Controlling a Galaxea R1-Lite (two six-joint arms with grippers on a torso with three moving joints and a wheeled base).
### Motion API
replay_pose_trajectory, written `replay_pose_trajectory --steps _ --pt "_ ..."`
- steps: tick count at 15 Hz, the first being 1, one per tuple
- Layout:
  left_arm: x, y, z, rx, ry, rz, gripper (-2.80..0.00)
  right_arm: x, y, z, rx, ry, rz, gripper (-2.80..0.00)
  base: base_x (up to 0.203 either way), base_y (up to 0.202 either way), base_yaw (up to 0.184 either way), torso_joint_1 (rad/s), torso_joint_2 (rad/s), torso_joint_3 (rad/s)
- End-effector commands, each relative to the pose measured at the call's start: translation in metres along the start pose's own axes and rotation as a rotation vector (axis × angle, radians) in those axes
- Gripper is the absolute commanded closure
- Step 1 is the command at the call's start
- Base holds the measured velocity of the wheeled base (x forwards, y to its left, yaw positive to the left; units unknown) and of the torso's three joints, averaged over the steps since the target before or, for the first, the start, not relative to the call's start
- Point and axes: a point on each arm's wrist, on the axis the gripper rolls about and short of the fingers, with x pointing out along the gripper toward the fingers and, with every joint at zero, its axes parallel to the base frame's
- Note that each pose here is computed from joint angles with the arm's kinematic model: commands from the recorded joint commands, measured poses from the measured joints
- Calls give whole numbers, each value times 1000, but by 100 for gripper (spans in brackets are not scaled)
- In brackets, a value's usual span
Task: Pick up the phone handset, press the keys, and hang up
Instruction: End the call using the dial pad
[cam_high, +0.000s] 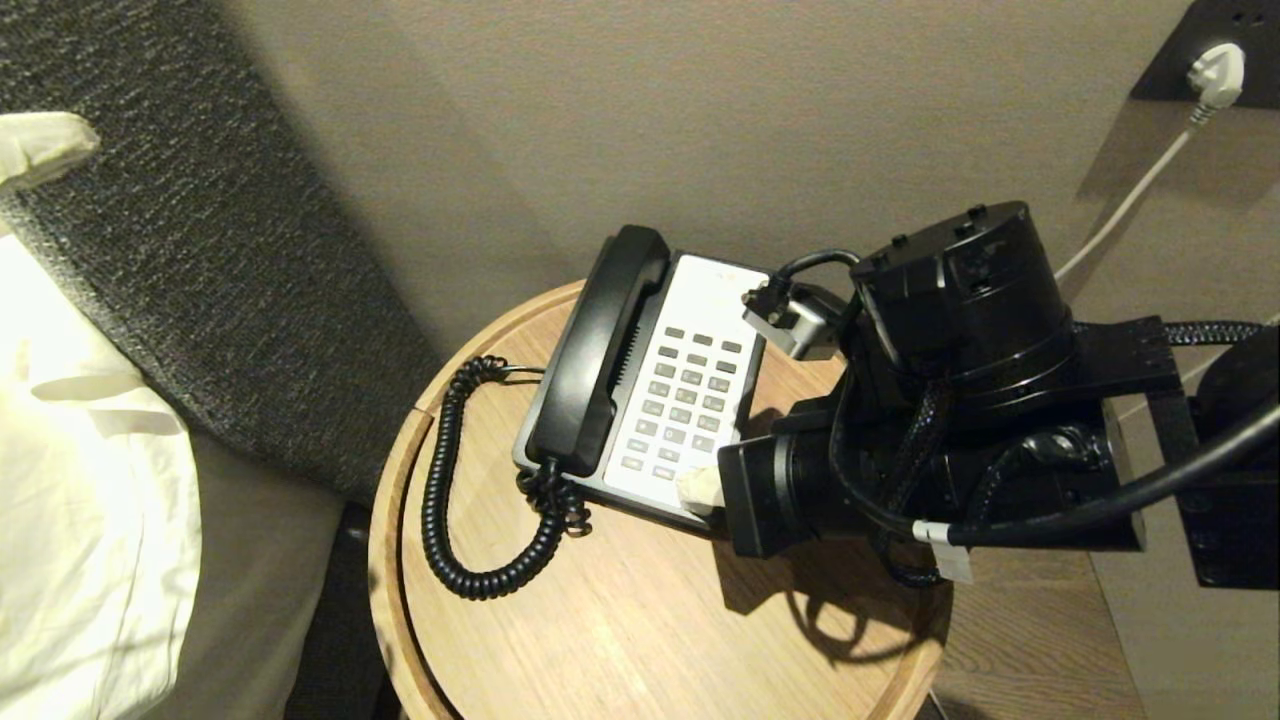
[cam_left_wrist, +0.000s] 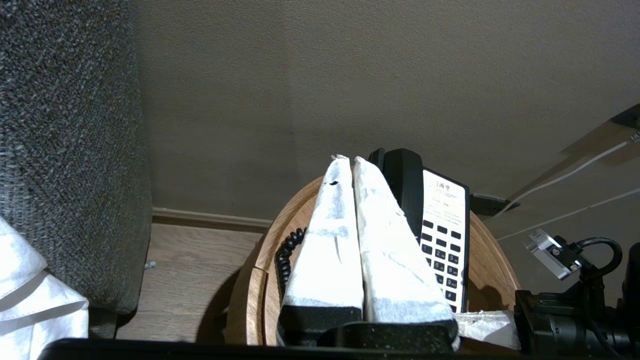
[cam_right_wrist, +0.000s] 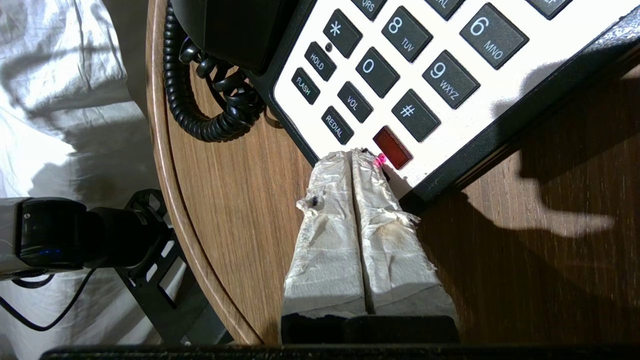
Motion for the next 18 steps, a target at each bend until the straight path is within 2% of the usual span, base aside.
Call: replay_pose_trajectory --steps 1,8,18 --pt "-1 0 0 -3 -1 2 0 -2 1 1 4 -5 1 0 0 0 0 0 0 0" --pt "-1 1 -2 -15 15 6 0 -22 3 6 7 -46 18 0 0 0 0 0 0 0" --pt "-3 1 2 -30 6 3 0 -8 1 2 6 -14 3 0 0 0 0 0 0 0"
